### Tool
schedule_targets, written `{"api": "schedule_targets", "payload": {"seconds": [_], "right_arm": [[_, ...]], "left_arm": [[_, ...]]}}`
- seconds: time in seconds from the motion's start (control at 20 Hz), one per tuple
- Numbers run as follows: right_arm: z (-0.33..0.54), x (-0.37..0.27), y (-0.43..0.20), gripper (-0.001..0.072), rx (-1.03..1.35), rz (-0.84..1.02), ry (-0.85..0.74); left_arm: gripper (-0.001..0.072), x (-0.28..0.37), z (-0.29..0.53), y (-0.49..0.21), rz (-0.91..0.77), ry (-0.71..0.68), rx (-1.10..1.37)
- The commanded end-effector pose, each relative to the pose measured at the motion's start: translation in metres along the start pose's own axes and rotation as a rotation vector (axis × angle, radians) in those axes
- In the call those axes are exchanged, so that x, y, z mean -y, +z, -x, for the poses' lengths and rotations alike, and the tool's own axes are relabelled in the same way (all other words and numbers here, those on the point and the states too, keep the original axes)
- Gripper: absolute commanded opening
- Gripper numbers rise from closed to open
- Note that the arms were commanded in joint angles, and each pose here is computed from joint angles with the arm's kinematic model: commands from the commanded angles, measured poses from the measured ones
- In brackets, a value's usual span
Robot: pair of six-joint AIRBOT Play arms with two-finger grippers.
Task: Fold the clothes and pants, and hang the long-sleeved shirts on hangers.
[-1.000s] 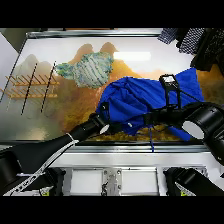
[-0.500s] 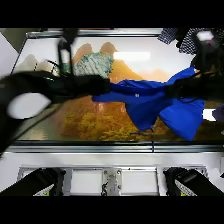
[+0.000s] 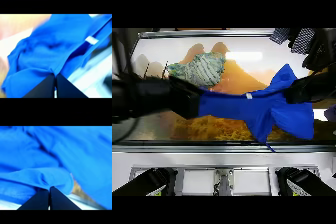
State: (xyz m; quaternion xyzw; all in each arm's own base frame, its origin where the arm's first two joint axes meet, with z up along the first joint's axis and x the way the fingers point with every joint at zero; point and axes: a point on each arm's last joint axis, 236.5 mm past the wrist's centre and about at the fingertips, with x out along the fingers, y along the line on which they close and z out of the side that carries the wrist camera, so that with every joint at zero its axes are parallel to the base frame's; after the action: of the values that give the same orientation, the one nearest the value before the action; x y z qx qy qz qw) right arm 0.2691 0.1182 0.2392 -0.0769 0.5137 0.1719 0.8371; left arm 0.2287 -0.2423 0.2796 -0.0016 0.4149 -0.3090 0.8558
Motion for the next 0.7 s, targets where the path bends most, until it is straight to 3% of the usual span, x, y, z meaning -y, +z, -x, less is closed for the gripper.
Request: {"api": "schedule_targets", "payload": {"seconds": [0.0, 0.2, 0.4, 0.65], "right_arm": [[-0.035, -0.007, -0.042, 0.0008, -0.210, 0.029, 0.039], [-0.064, -0.006, -0.045, 0.0009, -0.308, 0.016, 0.037], [-0.070, -0.005, -0.045, 0.0011, -0.327, -0.012, 0.032], [-0.057, -0.006, -0.063, 0.0011, -0.294, -0.074, 0.024]], "left_arm": [[0.0009, -0.024, -0.054, -0.082, 0.004, 0.072, -0.297], [0.0009, -0.044, -0.118, -0.110, 0.021, 0.082, -0.397], [0.0009, -0.017, -0.129, -0.115, 0.117, -0.198, -0.540], [0.0009, -0.033, -0.123, -0.128, 0.132, -0.152, -0.515]]}}
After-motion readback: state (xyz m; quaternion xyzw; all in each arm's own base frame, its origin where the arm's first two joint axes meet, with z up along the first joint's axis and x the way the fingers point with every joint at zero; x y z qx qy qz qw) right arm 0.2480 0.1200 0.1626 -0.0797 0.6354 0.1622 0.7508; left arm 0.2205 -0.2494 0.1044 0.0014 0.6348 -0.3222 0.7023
